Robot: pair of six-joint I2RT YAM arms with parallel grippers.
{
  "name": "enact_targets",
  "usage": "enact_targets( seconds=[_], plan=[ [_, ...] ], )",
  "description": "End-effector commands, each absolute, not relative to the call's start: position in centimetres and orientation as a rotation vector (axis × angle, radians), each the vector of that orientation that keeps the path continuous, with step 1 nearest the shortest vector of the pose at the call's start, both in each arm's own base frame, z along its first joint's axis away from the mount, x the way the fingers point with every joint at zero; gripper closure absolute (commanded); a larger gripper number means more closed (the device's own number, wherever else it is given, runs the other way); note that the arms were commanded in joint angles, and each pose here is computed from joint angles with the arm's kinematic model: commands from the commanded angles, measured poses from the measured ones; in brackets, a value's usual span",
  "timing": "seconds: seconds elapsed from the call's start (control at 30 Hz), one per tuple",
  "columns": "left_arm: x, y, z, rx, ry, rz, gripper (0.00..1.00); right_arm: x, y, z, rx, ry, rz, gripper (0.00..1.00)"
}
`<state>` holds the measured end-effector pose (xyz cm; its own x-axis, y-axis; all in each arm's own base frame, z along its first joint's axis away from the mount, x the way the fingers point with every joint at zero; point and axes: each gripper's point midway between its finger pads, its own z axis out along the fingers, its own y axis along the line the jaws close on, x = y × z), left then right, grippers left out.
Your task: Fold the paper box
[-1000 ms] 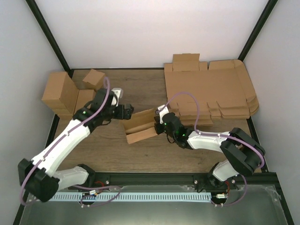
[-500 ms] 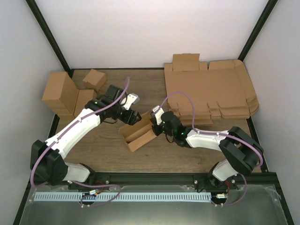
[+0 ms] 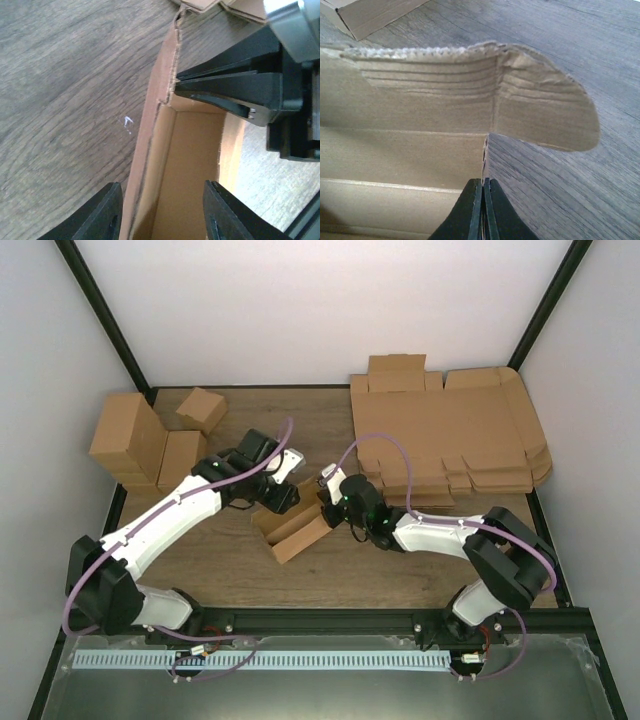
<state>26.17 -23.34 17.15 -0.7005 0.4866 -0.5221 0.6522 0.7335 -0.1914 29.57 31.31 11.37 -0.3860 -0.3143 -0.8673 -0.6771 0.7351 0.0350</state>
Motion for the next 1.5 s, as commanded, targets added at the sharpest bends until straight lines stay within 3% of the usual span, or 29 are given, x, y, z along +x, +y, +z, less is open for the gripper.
enact_targets(
  seconds=[0.0, 0.1, 0.27, 0.57, 1.03, 1.33, 1.43, 1.47],
  plan=[
    [26.9, -22.3, 16.6, 0.839, 2.510, -0.390, 0.59, 29.9, 31.8, 11.4, -0.781, 1.997, 0.472, 0.99],
    [27.1, -21.9, 16.2, 0.829, 2.524, -0.349, 0.73, 29.9, 31.9, 11.5, -0.782, 1.996, 0.471, 0.99],
    [27.0, -22.1, 15.8, 0.836, 2.534, -0.352, 0.88, 30.1, 32.0, 11.9, -0.778, 1.995, 0.462, 0.97],
    [26.6, -22.3, 14.9, 0.844, 2.553, -0.370, 0.95, 29.9, 32.3, 13.3, -0.823, 1.962, 0.470, 0.86],
    [26.8, -22.3, 14.9, 0.837, 2.556, -0.364, 0.96, 27.0, 29.9, 17.8, -0.823, 1.957, 0.522, 0.61],
    [26.6, -23.0, 15.3, 0.827, 2.554, -0.428, 0.96, 21.2, 26.1, 16.0, -0.775, 2.149, 0.666, 0.65],
    [26.5, -23.3, 15.3, 0.829, 2.560, -0.447, 0.96, 18.9, 24.9, 14.5, -0.747, 2.181, 0.752, 0.73],
    [26.5, -23.4, 15.3, 0.829, 2.560, -0.455, 0.96, 18.4, 24.7, 14.0, -0.741, 2.191, 0.776, 0.82]
  ],
)
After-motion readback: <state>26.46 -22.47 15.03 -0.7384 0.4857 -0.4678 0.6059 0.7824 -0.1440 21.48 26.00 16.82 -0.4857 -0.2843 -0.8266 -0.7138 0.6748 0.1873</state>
